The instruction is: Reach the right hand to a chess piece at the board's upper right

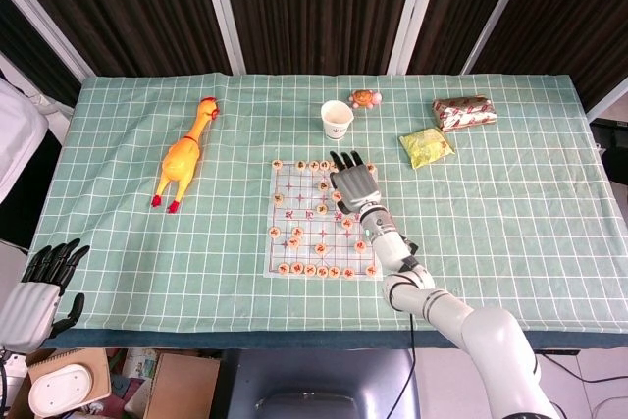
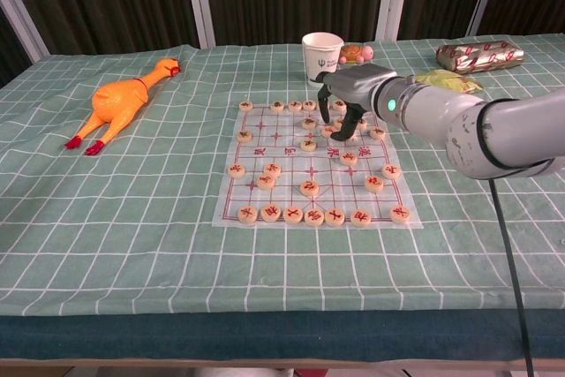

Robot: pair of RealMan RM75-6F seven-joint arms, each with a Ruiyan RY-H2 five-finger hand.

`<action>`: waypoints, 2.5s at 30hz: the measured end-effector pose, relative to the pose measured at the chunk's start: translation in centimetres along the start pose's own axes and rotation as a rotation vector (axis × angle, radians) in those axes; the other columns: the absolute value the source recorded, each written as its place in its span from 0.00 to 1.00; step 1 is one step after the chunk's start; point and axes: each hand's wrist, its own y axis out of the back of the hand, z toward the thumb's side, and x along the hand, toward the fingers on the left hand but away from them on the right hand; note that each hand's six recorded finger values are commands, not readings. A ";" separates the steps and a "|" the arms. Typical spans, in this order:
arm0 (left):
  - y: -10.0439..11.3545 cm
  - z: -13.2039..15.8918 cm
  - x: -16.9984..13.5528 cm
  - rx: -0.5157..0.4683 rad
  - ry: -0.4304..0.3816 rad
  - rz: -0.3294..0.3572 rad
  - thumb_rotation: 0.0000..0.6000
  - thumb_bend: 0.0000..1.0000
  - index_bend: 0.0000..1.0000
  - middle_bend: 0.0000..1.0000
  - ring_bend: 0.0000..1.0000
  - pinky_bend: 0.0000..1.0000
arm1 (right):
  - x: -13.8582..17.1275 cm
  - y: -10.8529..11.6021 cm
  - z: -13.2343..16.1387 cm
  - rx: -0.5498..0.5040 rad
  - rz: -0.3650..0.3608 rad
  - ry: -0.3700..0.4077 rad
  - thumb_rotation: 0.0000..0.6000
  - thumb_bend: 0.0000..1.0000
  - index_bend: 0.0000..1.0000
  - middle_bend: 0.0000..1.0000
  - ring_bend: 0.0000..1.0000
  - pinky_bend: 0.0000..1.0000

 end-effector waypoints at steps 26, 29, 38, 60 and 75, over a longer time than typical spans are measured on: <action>0.0 0.1 0.0 -0.009 -0.016 -0.009 1.00 0.54 0.00 0.00 0.00 0.04 | -0.4 -0.3 0.5 -0.023 0.004 -0.029 1.00 0.48 0.63 0.05 0.00 0.00; -0.1 0.1 0.0 -0.009 -0.017 -0.009 1.00 0.54 0.00 0.00 0.00 0.04 | -0.3 0.0 0.5 -0.046 -0.008 -0.026 1.00 0.48 0.63 0.05 0.00 0.00; -0.2 0.3 -0.1 -0.004 -0.019 -0.009 1.00 0.54 0.00 0.00 0.00 0.04 | 0.1 2.4 -2.2 -0.121 -0.080 -0.062 1.00 0.48 0.63 0.06 0.00 0.00; -0.6 -0.3 0.6 -0.018 0.009 -0.040 1.00 0.54 0.00 0.00 0.00 0.04 | -1.5 1.1 -4.1 -0.101 -0.022 -0.175 1.00 0.48 0.63 0.06 0.00 0.00; -0.8 -0.6 0.9 -0.028 0.007 -0.062 1.00 0.54 0.00 0.00 0.00 0.04 | -2.3 1.3 -2.5 -0.076 -0.009 -0.193 1.00 0.48 0.62 0.06 0.00 0.00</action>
